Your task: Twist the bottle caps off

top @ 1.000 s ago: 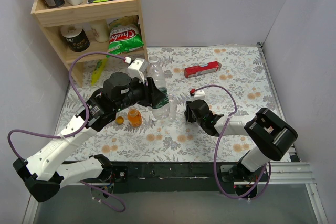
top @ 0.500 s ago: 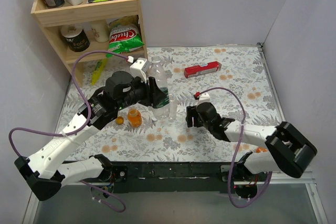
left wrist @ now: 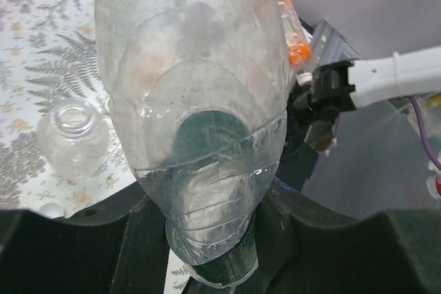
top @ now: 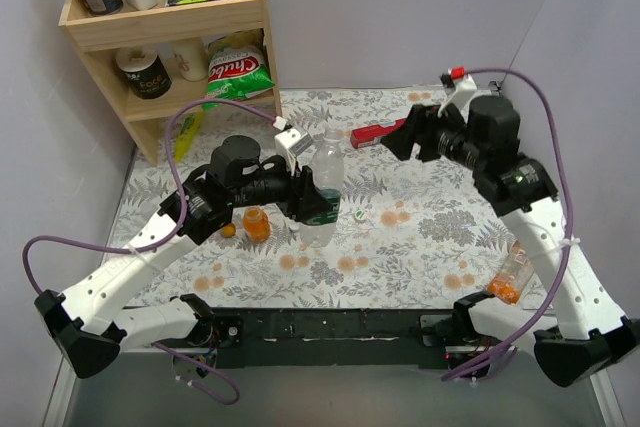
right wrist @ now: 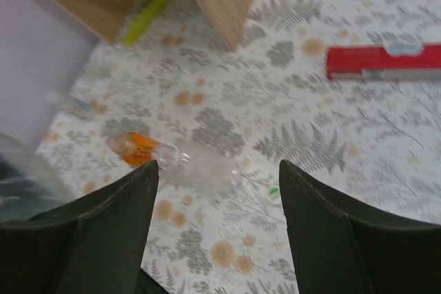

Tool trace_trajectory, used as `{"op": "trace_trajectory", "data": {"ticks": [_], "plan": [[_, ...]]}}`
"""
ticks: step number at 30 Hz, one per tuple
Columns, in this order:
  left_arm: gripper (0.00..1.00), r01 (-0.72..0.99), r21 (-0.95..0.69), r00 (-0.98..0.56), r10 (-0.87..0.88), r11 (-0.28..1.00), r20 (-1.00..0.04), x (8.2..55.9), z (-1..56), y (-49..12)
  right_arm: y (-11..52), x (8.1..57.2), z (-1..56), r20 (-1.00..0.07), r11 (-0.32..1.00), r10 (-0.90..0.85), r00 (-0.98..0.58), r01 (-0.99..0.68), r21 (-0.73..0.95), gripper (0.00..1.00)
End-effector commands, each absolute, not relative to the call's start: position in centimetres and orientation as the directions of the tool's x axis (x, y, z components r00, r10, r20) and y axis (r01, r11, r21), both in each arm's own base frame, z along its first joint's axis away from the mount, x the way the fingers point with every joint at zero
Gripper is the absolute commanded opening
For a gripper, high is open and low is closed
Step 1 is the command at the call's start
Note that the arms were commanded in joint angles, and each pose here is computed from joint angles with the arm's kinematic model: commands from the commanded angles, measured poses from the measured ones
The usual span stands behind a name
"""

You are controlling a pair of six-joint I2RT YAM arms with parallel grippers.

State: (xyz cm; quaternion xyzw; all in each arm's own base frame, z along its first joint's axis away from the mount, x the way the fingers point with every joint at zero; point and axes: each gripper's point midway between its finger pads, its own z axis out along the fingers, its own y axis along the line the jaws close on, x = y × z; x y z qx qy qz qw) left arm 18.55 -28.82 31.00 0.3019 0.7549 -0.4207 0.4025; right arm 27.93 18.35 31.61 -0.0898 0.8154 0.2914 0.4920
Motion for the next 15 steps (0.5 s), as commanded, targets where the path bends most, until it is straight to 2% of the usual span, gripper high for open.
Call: {"op": "trace_trajectory", "data": {"ticks": [1, 2, 4, 6, 8, 15], "plan": [[0.32, 0.865, -0.4, -0.46, 0.157, 0.304, -0.874, 16.5, 31.4, -30.2, 23.0, 23.7, 36.4, -0.754, 0.553, 0.022, -0.657, -0.62, 0.556, 0.76], [0.32, 0.864, -0.404, -0.463, 0.159, 0.3, -0.872, 16.5, 31.3, -30.2, 24.1, 22.5, 38.4, -0.751, 0.452, 0.016, -0.66, -0.665, 0.594, 0.75], [0.32, 0.865, -0.408, -0.466, 0.168, 0.291, -0.869, 16.4, 31.2, -30.4, 25.1, 22.0, 41.2, -0.733, 0.363, 0.066, -0.677, -0.668, 0.65, 0.75], [0.32, 0.865, -0.416, -0.473, 0.179, 0.28, -0.863, 16.2, 30.9, -30.6, 25.8, 21.5, 43.8, -0.767, 0.267, 0.1, -0.634, -0.725, 0.635, 0.75], [0.32, 0.863, -0.428, -0.483, 0.19, 0.269, -0.855, 16.2, 30.7, -31.0, 26.4, 21.0, 44.5, -0.75, 0.224, 0.103, -0.653, -0.72, 0.657, 0.75], [0.32, 0.866, -0.431, -0.485, 0.216, 0.255, -0.847, 16.1, 30.1, -31.7, 28.1, 20.1, 42.7, -0.728, 0.236, 0.037, -0.685, -0.701, 0.672, 0.73]]}}
